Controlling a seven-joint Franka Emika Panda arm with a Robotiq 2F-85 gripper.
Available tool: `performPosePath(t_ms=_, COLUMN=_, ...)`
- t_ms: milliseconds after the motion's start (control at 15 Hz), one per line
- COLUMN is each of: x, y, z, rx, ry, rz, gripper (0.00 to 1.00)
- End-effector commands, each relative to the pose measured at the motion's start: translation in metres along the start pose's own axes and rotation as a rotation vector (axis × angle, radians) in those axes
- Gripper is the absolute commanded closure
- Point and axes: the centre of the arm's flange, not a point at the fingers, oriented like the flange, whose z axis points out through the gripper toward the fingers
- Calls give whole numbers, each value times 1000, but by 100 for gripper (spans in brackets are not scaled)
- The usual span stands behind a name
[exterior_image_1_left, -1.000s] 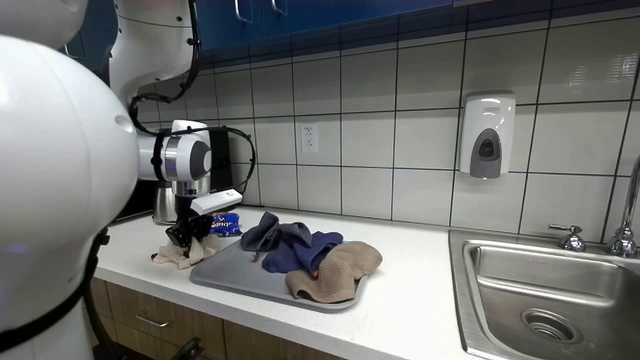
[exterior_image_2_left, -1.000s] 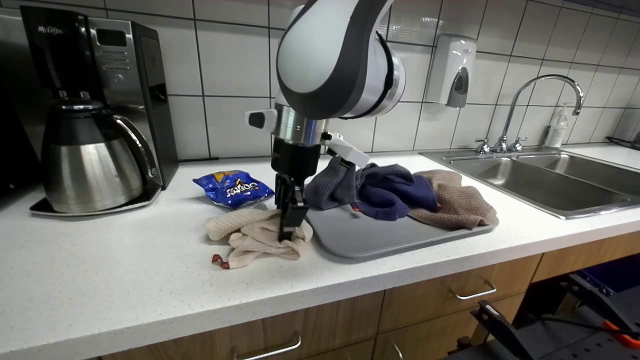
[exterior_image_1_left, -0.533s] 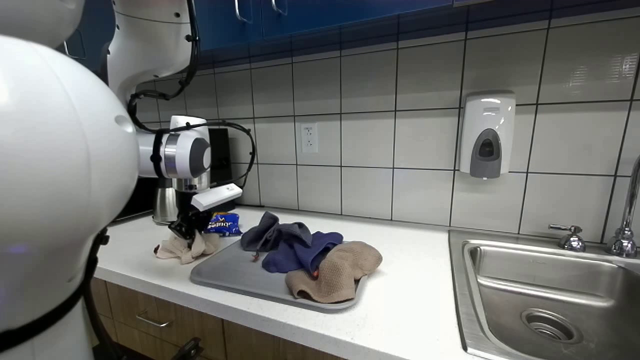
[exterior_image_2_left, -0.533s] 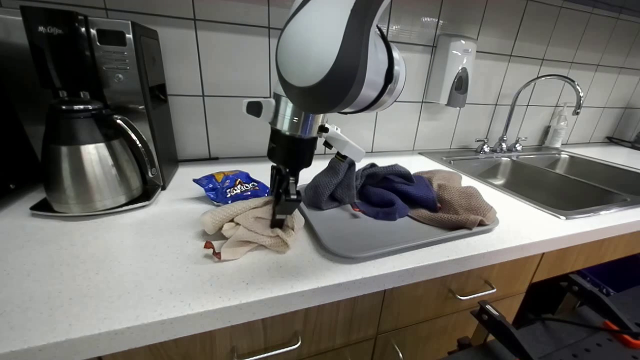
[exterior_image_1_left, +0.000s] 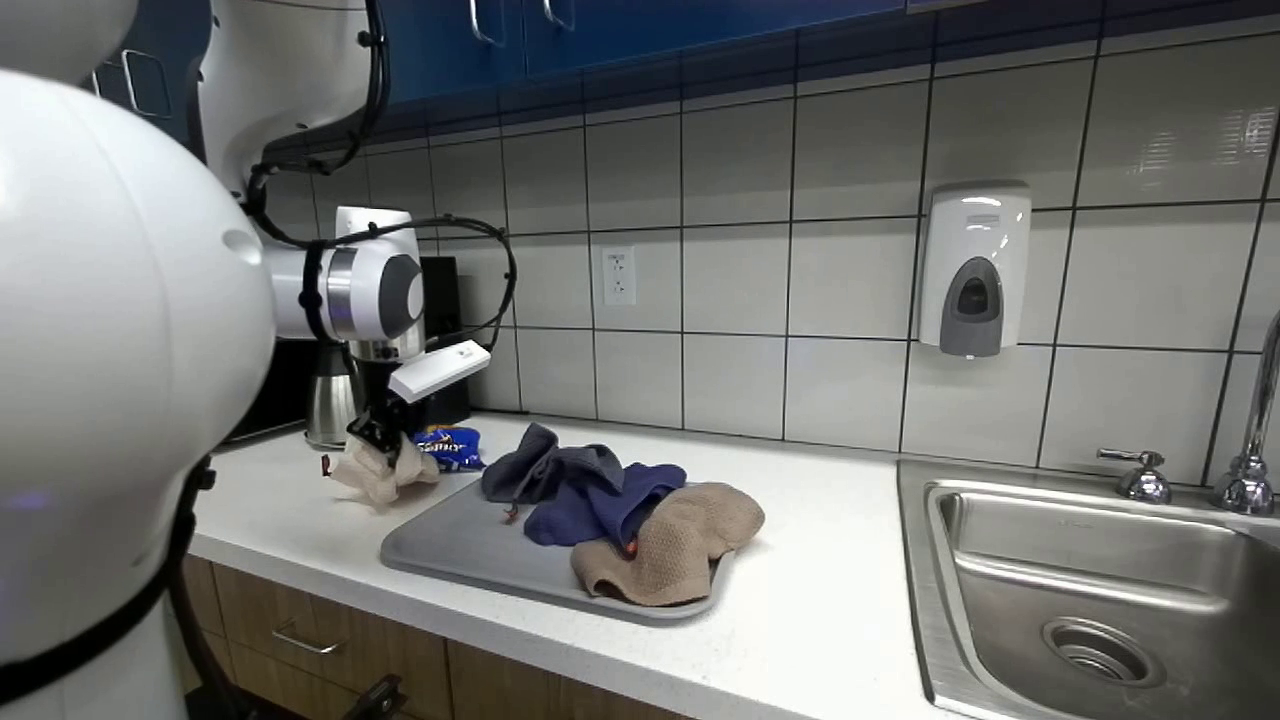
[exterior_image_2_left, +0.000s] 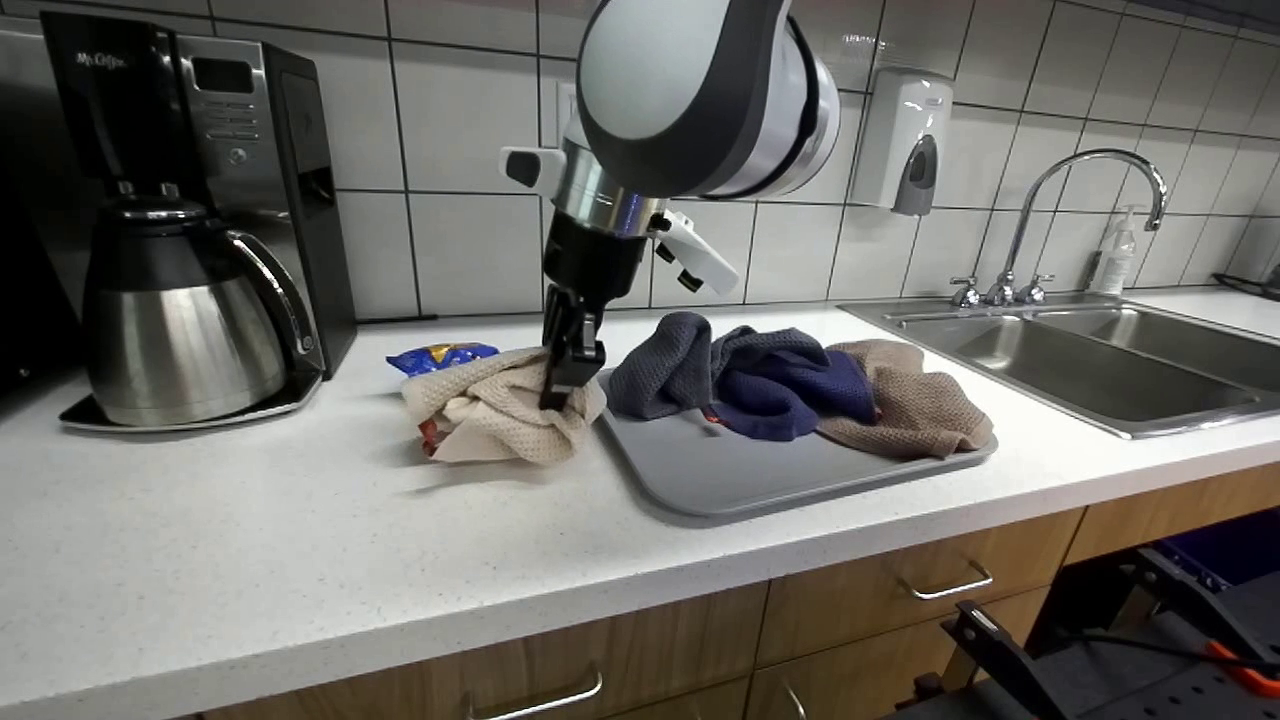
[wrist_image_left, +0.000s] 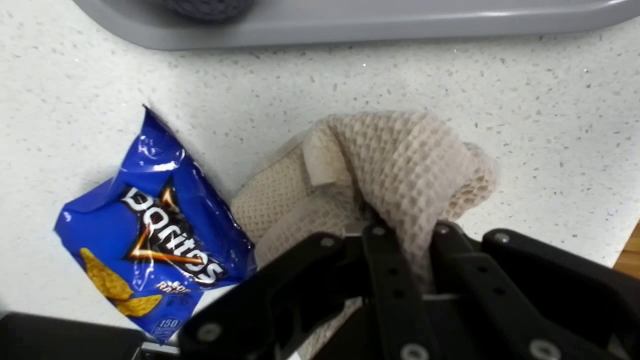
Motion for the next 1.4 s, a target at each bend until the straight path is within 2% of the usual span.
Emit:
performPosePath(t_ms=0, x=-13, y=-8, z=-28, rx=-71, ry=3, rz=29, gripper=97)
performPosePath(t_ms=800, x=-60, y=-13, z=-71, rx=-202, ry=-16, rz=178, gripper=97)
performPosePath(t_ms=1333, x=-80, y=-41, z=-96, rx=-225, ry=-46, rz=231, gripper=97)
